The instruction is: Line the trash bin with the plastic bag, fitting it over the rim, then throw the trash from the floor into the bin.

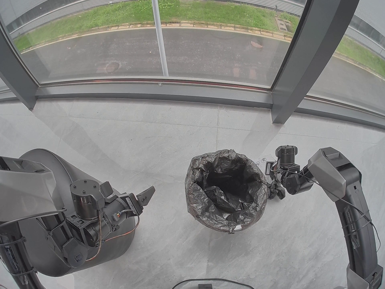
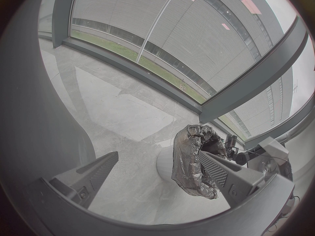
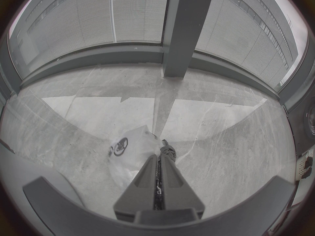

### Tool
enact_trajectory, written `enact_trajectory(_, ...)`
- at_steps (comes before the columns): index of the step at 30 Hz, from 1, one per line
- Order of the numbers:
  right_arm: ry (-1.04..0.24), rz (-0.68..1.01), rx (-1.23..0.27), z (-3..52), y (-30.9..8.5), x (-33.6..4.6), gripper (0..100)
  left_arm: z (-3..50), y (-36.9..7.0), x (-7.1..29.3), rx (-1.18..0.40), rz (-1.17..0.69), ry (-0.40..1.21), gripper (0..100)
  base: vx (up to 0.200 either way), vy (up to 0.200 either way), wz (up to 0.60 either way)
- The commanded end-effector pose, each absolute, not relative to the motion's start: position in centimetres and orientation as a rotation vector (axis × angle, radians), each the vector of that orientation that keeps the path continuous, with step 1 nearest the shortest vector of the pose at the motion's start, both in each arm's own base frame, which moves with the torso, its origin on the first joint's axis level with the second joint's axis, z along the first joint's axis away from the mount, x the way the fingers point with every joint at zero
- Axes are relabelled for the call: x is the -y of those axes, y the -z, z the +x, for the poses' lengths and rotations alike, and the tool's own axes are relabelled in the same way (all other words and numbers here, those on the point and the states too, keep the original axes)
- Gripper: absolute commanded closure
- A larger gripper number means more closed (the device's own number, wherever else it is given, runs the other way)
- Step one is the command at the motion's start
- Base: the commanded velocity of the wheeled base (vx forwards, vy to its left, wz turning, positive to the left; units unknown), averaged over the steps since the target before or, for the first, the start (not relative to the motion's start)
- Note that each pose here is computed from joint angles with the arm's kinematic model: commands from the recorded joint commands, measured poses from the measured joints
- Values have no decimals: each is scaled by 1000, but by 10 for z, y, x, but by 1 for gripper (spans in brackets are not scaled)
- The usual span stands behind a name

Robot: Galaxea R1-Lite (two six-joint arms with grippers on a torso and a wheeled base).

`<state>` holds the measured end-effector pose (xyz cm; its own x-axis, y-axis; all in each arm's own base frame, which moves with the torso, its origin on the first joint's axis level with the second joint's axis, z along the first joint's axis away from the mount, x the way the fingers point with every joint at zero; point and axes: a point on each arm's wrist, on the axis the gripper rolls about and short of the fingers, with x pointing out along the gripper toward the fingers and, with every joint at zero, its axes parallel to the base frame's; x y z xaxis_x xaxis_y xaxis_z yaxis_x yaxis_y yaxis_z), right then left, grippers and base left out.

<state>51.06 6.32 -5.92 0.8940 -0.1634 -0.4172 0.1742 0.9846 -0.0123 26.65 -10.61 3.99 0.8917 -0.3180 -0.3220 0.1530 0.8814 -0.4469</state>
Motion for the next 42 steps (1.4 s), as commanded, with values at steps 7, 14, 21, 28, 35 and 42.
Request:
enact_trajectory(7, 131, 41, -359, 463, -48, -78, 100, 266, -40, 106, -399, -427, 251, 0, 0, 0, 0)
enact_trajectory(14, 146, 45, -287, 430, -115, -82, 100, 265, -41, 106, -396, -428, 252, 0, 0, 0, 0)
enact_trajectory(21, 133, 61, -226, 403, -174, -84, 100, 263, -44, 105, -358, -435, 263, 0, 0, 0, 0)
enact_trajectory(28, 57, 73, -202, 378, -193, -110, 100, 263, -42, 105, -351, -435, 257, 0, 0, 0, 0)
enact_trajectory(35, -64, 86, -187, 349, -208, -157, 100, 264, -41, 105, -355, -434, 253, 0, 0, 0, 0)
enact_trajectory(42, -125, 121, -202, 338, -204, -181, 100, 264, -39, 105, -359, -433, 252, 0, 0, 0, 0)
